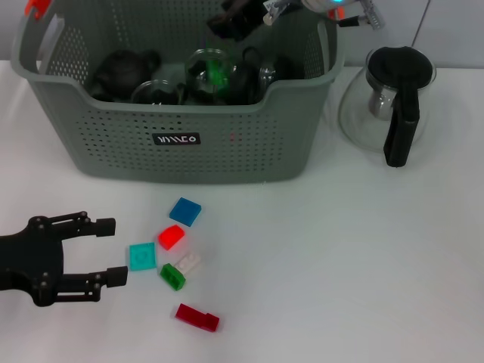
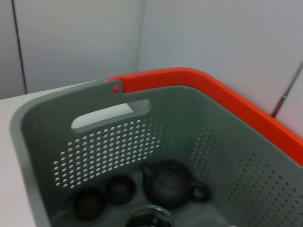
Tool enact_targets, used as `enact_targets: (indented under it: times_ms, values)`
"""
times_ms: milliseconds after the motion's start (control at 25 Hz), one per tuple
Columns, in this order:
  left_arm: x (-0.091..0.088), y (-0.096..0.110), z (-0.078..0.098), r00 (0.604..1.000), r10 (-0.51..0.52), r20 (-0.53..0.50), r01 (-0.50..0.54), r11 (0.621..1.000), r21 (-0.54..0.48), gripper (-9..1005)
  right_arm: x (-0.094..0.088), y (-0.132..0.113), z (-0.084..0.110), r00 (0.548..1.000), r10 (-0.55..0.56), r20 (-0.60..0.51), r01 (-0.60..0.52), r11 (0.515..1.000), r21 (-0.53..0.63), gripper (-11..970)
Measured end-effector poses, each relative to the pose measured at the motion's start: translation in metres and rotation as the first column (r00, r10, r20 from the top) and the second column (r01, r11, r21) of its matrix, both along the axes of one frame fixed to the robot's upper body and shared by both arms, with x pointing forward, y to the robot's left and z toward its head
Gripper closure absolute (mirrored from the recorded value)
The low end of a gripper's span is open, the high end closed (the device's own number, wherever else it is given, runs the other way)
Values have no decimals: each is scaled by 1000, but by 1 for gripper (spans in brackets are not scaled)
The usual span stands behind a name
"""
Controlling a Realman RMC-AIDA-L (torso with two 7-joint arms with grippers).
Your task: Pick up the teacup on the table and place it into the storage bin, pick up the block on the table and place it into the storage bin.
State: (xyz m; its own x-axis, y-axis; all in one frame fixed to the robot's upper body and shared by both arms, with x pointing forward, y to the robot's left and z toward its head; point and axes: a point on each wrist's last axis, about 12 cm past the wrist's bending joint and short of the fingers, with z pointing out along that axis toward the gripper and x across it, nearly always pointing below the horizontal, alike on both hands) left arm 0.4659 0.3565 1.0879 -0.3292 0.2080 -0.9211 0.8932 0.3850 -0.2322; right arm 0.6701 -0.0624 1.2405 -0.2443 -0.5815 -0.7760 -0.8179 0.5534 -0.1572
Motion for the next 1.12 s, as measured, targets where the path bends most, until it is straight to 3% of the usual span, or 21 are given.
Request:
enact_targets:
  times_ms: [160,400,560,800,1120]
  values:
    - [1,0,1,1000,0,0,0,1000,1,167,0,-5,2,1000,-12,19,12,1000,15,698]
    - [3,-1,2,1000,-6,1,6,1000,-1,167,-9,-7,11,999,4,51,-7,998,58,433]
    - [4,-1,2,1000,-7,4,7,1000,3,167,-24,-6,10,998,64,26,-66,994,86,232]
    - [3,0,2,1000,-6,4,6,1000,8,167,-59,-8,10,985,171,4,-171,982,82,19]
    - [1,1,1,1000,-3,-2,3,1000,9,167,-82,-14,-2,962,247,-119,-248,969,13,14]
